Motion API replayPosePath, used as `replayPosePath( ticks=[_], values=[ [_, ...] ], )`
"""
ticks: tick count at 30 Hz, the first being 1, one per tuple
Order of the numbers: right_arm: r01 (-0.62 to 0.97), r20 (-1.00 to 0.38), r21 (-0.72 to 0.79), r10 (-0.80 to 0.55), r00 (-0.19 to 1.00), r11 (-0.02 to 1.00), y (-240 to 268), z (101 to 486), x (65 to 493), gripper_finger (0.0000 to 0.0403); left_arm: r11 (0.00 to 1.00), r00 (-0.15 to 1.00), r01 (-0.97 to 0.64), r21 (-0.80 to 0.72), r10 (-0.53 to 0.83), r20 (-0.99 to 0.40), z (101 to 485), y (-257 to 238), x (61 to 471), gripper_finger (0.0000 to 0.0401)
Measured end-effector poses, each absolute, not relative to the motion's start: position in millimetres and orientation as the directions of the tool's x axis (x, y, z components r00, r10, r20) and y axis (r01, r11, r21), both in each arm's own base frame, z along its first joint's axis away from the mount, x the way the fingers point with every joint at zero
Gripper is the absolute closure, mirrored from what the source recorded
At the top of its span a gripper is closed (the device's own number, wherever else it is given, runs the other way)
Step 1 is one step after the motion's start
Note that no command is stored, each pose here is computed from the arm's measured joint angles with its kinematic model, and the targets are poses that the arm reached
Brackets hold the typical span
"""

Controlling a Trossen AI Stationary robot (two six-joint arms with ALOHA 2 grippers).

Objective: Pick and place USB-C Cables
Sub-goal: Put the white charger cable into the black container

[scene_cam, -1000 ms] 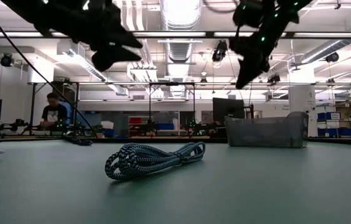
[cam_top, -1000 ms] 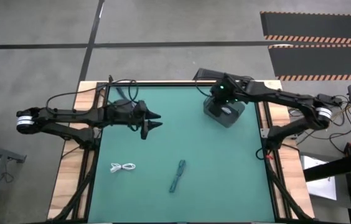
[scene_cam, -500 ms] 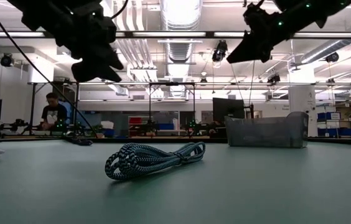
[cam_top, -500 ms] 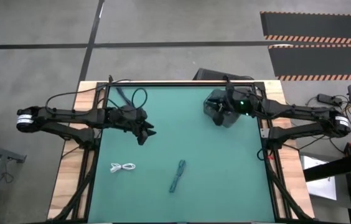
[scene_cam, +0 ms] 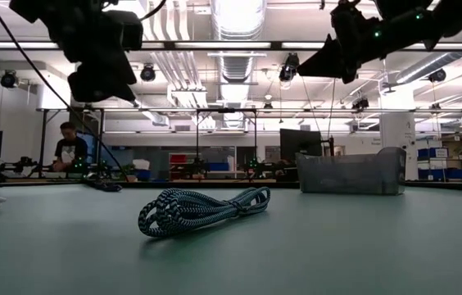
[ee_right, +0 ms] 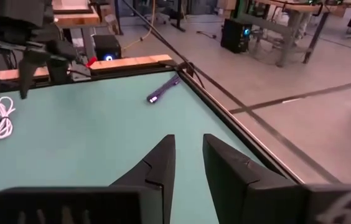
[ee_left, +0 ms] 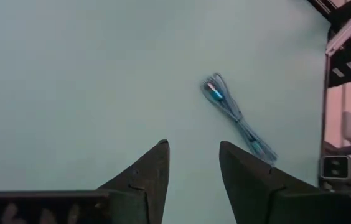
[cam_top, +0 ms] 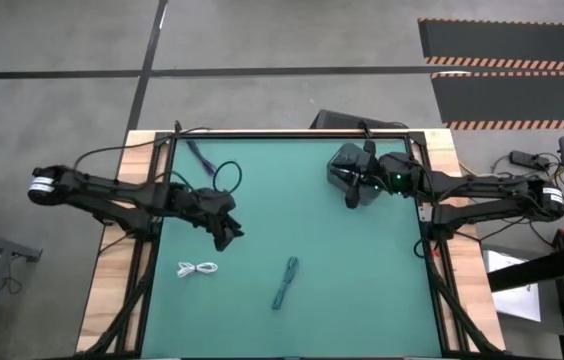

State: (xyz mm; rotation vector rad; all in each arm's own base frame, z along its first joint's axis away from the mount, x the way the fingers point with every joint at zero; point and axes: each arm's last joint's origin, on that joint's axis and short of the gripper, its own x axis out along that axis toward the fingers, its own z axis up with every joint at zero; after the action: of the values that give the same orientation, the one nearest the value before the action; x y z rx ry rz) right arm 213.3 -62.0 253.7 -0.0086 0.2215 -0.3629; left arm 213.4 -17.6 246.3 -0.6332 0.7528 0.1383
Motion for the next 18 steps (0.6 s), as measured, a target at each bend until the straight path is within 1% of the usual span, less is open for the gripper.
replayPosePath(
  ticks=[8, 13, 18],
  values=[
    [0.346, -0.212, -0.064, -0.351, 0.912, 0.936, -62, 253, 213, 0.0331, 0.789, 0.657, -0.378, -0.485, -0.140, -0.741, 238, -36, 244, 0.0276],
    [0.319, -0.213, -0.068, -0.326, 0.921, 0.945, -61, 253, 213, 0.0334, 0.811, 0.514, -0.436, -0.390, -0.131, -0.848, 234, -45, 264, 0.0277],
    [0.313, -0.217, -0.076, -0.322, 0.921, 0.947, -60, 252, 213, 0.0328, 0.846, 0.398, -0.436, -0.305, -0.123, -0.909, 235, -54, 280, 0.0277]
  ],
)
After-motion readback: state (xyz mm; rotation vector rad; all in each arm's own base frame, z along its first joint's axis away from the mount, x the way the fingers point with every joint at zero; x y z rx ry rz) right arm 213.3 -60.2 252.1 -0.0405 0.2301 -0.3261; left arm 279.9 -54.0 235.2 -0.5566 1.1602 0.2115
